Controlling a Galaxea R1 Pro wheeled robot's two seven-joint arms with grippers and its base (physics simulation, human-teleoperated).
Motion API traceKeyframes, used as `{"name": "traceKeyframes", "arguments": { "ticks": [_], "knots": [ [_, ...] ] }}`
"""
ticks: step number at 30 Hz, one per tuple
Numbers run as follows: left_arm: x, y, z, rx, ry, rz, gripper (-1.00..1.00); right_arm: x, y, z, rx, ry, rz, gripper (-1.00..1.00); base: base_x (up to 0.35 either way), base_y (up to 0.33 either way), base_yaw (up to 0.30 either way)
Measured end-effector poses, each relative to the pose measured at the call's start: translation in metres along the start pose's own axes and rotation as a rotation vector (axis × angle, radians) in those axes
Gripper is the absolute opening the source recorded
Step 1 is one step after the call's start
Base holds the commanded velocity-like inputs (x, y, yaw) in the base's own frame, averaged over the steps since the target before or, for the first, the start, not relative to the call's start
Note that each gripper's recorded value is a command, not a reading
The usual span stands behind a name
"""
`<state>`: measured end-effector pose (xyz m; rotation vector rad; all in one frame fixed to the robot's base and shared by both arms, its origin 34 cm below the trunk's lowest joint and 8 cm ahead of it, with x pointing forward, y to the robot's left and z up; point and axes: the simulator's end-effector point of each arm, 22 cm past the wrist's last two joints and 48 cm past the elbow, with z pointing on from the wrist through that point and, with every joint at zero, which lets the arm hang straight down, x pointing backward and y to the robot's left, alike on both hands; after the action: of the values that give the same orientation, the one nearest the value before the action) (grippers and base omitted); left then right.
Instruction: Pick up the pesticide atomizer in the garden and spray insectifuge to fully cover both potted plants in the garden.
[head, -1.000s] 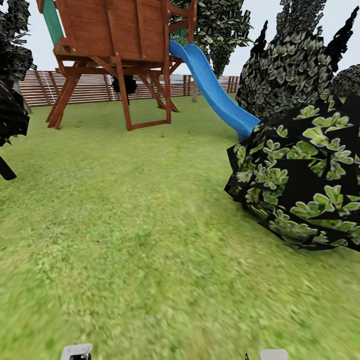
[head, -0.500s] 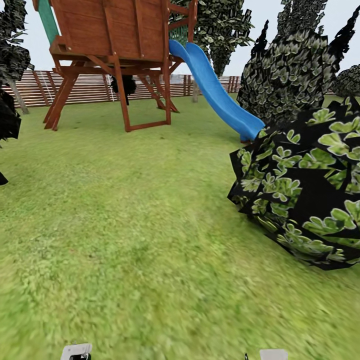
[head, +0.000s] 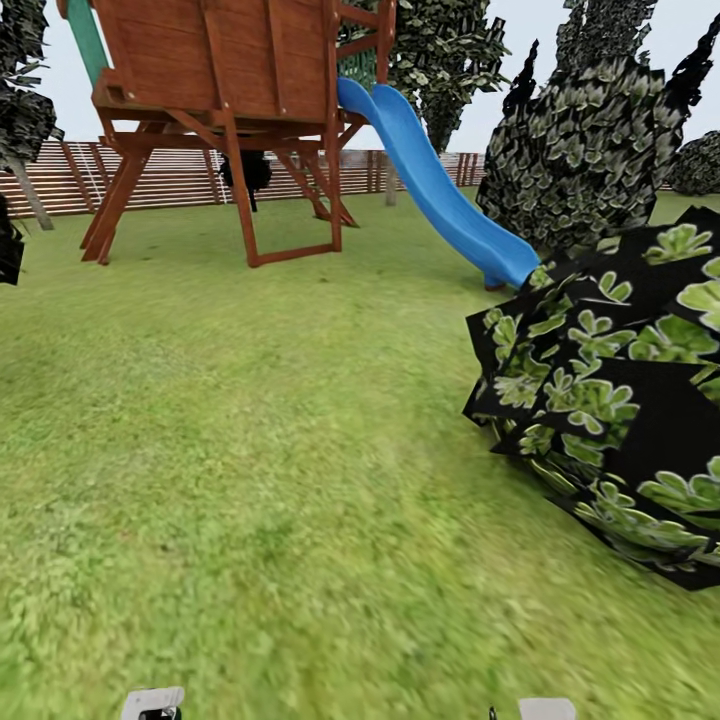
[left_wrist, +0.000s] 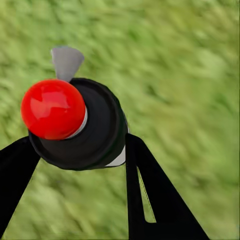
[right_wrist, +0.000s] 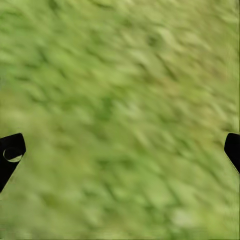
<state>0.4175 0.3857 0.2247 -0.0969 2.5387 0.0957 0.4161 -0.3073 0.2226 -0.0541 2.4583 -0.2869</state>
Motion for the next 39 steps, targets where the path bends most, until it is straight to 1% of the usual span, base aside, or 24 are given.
{"name": "traceKeyframes", "arguments": {
  "ticks": [39],
  "knots": [
    [0.0000,-0.0003,0.0000,0.001,0.000,0.000,-1.00,0.0004,0.0016,-0.0002,-0.007,0.001,-0.001,1.00,0.339,0.104,0.000]
  ]
}}
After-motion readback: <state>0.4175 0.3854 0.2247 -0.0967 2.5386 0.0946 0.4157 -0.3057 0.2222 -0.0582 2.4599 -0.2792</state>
